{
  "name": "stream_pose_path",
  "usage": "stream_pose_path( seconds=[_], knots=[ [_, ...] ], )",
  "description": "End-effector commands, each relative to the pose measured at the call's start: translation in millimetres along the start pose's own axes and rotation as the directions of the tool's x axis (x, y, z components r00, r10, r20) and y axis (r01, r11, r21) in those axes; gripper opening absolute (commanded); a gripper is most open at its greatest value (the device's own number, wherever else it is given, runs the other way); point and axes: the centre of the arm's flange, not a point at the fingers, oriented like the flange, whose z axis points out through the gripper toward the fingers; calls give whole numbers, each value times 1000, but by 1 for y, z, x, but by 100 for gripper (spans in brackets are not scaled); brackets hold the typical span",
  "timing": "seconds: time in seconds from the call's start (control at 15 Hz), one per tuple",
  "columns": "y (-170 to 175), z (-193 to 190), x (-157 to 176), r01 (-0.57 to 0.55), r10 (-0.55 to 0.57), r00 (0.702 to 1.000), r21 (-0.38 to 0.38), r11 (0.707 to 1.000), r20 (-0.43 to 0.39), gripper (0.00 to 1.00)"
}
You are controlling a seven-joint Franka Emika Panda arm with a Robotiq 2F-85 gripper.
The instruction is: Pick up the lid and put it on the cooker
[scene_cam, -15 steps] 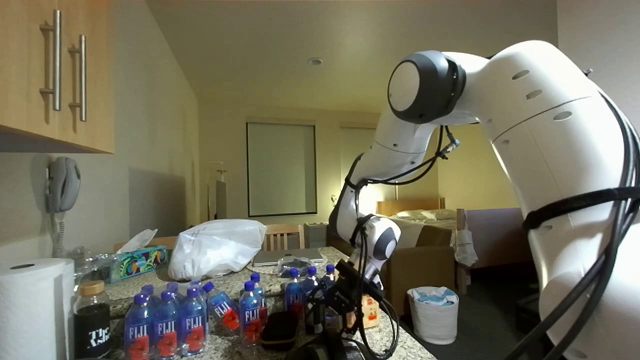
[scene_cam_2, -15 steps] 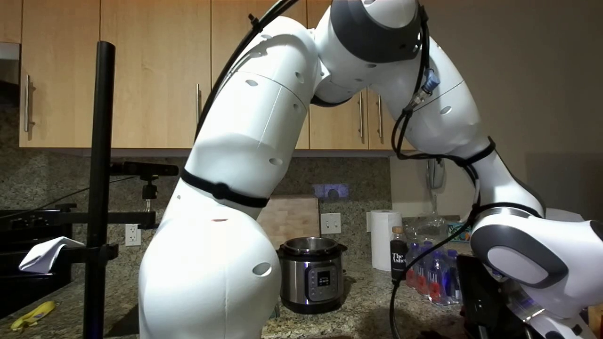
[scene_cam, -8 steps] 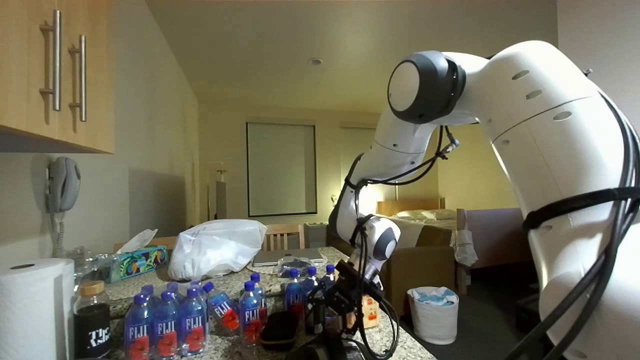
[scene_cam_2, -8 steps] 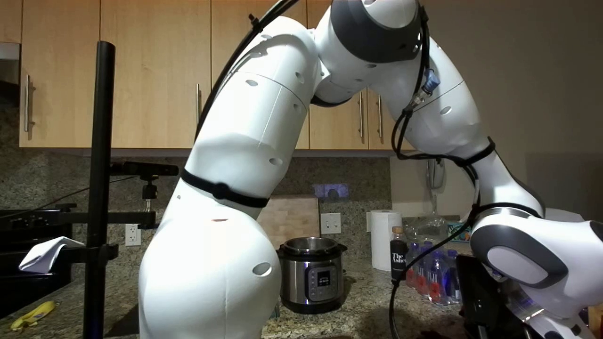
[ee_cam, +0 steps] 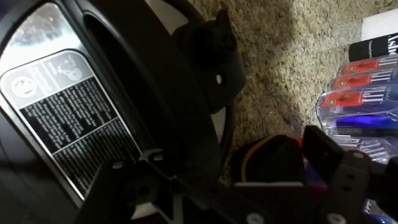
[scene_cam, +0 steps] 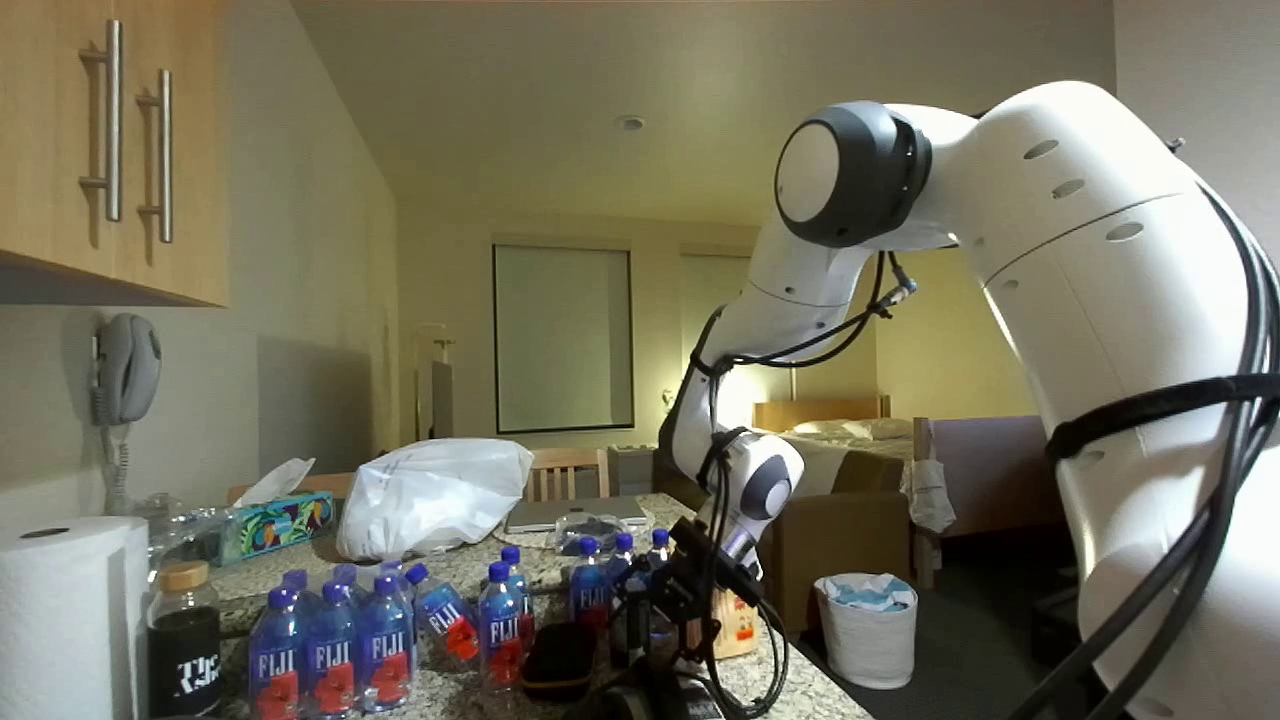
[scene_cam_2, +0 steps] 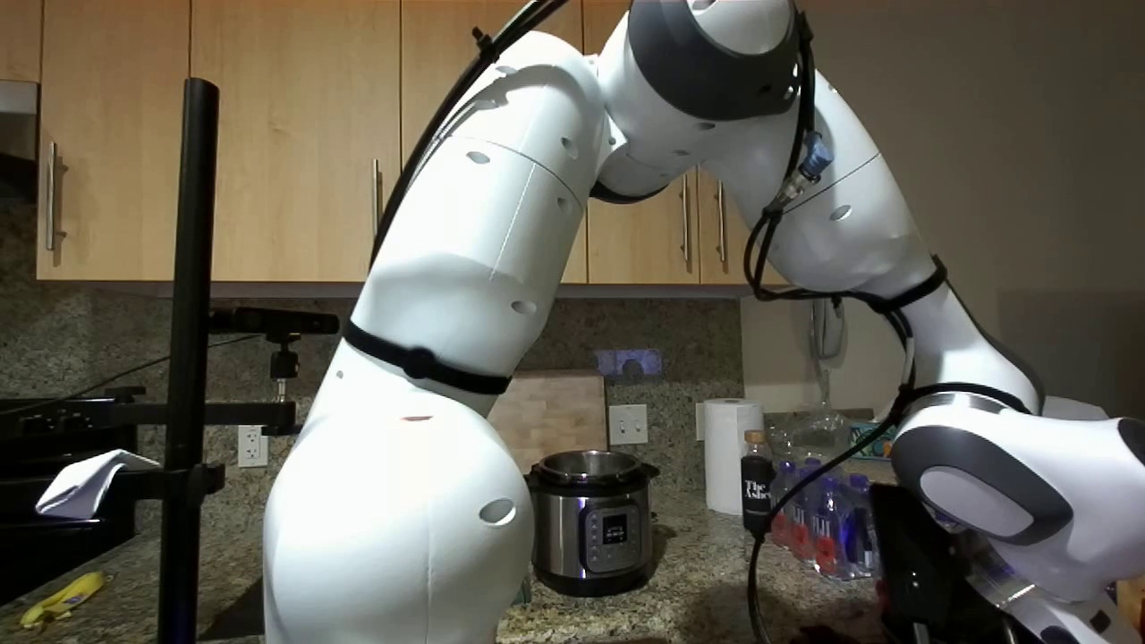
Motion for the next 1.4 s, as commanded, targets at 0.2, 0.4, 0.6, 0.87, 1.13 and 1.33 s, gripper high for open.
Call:
stream_pose_path(
  seconds=[0.2, 0.4, 0.6, 0.87, 1.13, 1.33],
  knots=[
    [0, -1, 2, 28, -28, 1000, -27, 999, -5, 100],
    [2, 0, 2, 43, -43, 999, -50, 998, 6, 100],
    [2, 0, 2, 43, -43, 999, -50, 998, 6, 100],
    [12, 1, -6, 64, -64, 998, 9, 998, -22, 100],
    [26, 6, -19, 65, -65, 998, 19, 998, -3, 100],
    [34, 12, -26, 78, -78, 997, 47, 996, 11, 100]
  ],
)
